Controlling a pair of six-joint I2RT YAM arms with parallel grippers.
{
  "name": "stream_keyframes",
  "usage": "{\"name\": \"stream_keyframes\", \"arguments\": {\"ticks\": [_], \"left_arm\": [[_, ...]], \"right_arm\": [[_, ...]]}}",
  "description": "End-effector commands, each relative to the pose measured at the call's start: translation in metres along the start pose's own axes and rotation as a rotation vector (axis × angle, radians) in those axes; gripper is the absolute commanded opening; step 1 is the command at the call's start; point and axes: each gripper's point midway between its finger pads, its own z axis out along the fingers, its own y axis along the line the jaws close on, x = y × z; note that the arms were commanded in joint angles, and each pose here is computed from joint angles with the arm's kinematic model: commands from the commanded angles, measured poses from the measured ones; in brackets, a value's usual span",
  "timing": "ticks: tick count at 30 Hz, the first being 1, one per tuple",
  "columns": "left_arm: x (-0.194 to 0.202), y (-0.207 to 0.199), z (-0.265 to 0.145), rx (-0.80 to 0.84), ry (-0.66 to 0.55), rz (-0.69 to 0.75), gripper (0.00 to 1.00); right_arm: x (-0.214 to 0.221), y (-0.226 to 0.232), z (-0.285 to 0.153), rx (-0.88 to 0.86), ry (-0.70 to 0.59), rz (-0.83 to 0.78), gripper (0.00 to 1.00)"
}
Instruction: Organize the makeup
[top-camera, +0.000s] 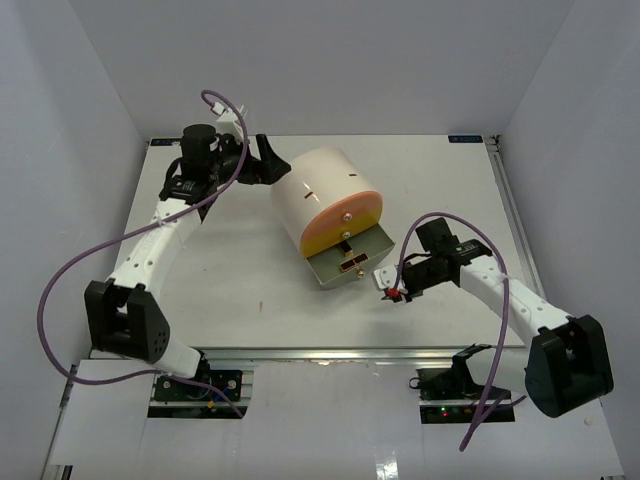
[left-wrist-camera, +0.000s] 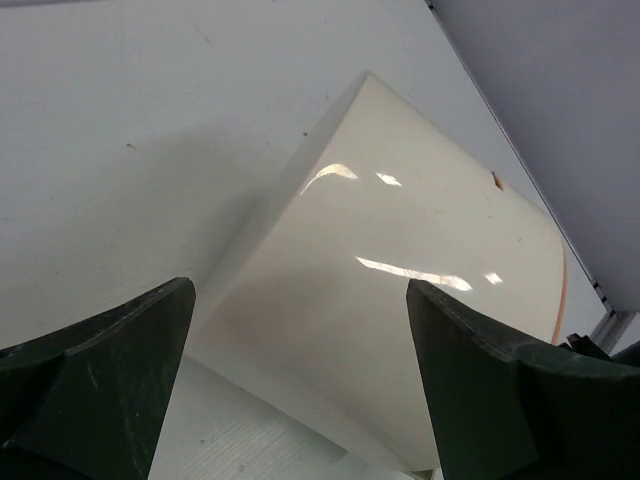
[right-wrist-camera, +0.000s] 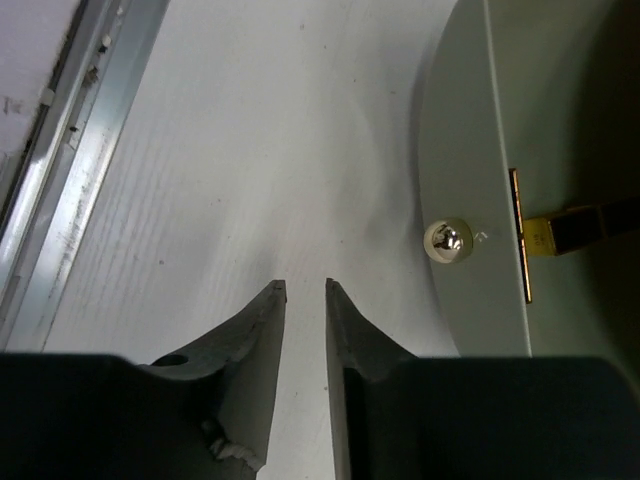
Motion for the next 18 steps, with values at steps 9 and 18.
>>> {"name": "stream_keyframes", "arguments": {"ticks": [9, 18], "left_arm": [[0.009, -0.011, 0.043, 0.262, 0.076, 0.053, 0.98], [0.048, -0.008, 0.048, 0.328, 0.159, 0.013, 0.98]], "right_arm": [[0.056, -0.063, 0.030, 0.097, 0.274, -0.091, 0.20], [0.042, -0.147, 0.041, 0.438, 0.268, -0.068, 0.30]]}}
